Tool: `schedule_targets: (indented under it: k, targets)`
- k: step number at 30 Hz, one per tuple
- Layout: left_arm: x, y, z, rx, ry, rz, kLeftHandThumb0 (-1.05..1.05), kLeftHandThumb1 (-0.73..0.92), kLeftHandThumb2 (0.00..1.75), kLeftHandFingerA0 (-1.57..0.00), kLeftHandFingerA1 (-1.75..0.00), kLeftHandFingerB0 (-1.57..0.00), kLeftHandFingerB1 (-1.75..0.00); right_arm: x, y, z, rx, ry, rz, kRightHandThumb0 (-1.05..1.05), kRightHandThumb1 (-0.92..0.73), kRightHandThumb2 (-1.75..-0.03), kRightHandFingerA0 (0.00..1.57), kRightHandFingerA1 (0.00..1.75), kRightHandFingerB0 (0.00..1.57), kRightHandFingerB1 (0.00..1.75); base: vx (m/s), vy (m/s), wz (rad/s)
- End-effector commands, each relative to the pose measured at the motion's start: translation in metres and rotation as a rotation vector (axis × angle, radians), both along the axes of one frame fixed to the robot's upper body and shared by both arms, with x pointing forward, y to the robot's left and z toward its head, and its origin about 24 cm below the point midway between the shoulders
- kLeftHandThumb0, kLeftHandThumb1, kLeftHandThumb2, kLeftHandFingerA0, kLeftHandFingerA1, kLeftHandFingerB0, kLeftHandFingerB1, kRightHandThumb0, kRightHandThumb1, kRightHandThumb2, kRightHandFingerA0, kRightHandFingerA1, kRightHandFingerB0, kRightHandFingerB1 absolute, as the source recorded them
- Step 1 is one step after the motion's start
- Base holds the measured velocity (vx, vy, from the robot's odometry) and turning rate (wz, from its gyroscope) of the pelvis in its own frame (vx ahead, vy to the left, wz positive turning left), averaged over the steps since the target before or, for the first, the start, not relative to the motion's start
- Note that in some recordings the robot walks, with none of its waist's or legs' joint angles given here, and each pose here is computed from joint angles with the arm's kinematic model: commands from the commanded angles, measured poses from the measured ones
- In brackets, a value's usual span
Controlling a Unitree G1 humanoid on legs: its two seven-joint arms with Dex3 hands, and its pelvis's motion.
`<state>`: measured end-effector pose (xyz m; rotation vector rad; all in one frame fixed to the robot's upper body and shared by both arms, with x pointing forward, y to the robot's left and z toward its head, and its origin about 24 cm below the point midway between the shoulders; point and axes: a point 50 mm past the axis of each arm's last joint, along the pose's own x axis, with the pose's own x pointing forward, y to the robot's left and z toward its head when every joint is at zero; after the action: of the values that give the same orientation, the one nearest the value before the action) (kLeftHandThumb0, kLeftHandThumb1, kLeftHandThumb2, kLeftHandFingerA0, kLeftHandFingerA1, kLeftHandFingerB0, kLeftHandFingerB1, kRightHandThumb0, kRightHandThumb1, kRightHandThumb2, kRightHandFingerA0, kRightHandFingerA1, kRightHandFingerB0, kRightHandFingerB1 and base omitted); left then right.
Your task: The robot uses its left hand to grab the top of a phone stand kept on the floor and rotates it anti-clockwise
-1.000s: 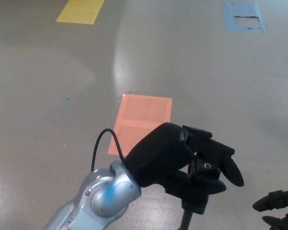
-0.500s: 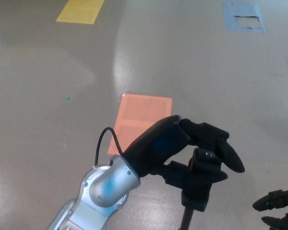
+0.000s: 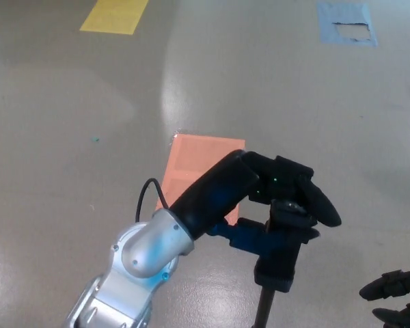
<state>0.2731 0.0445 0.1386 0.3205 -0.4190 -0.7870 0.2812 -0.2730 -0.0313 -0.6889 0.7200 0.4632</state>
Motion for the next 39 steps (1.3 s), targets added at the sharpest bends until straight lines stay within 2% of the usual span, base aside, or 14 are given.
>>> schedule_targets:
  k: [1, 2, 3, 12, 39]
  targets:
    - [0.015, 0.008, -0.030, -0.176, 0.803, -0.082, -0.22, 0.68, 0.62, -1.22, -0.72, -0.99, -0.61, 0.016, -0.003, 0.017, -0.023, -0.047, -0.003, -0.53, -0.77, -0.61, 0.53, 0.41, 0.39, 0.35, 0.00, 0.000, 0.00]
    - [0.016, 0.008, -0.031, -0.199, 0.846, -0.079, -0.20, 0.69, 0.62, -1.24, -0.69, -0.97, -0.63, 0.017, -0.003, 0.018, -0.023, -0.046, -0.005, -0.57, -0.63, -0.89, 0.45, 0.53, 0.34, 0.48, 0.00, 0.000, 0.00]
    - [0.017, 0.009, -0.031, -0.209, 0.865, -0.084, -0.20, 0.72, 0.62, -1.25, -0.67, -0.97, -0.63, 0.017, -0.003, 0.018, -0.026, -0.043, -0.007, -0.51, -0.78, -0.62, 0.53, 0.40, 0.38, 0.34, 0.00, 0.000, 0.00]
    - [0.020, 0.011, -0.036, -0.226, 0.920, -0.080, -0.20, 0.71, 0.65, -1.25, -0.70, -0.95, -0.64, 0.019, -0.002, 0.019, -0.030, -0.039, -0.011, -0.48, -0.77, -0.63, 0.48, 0.39, 0.35, 0.34, 0.00, 0.000, 0.00]
    - [0.022, 0.011, -0.045, -0.203, 1.047, -0.010, -0.18, 0.68, 0.68, -1.21, -0.78, -0.88, -0.65, 0.021, -0.002, 0.024, -0.020, -0.066, 0.026, -0.51, -0.76, -0.62, 0.49, 0.42, 0.35, 0.36, 0.00, 0.000, 0.00]
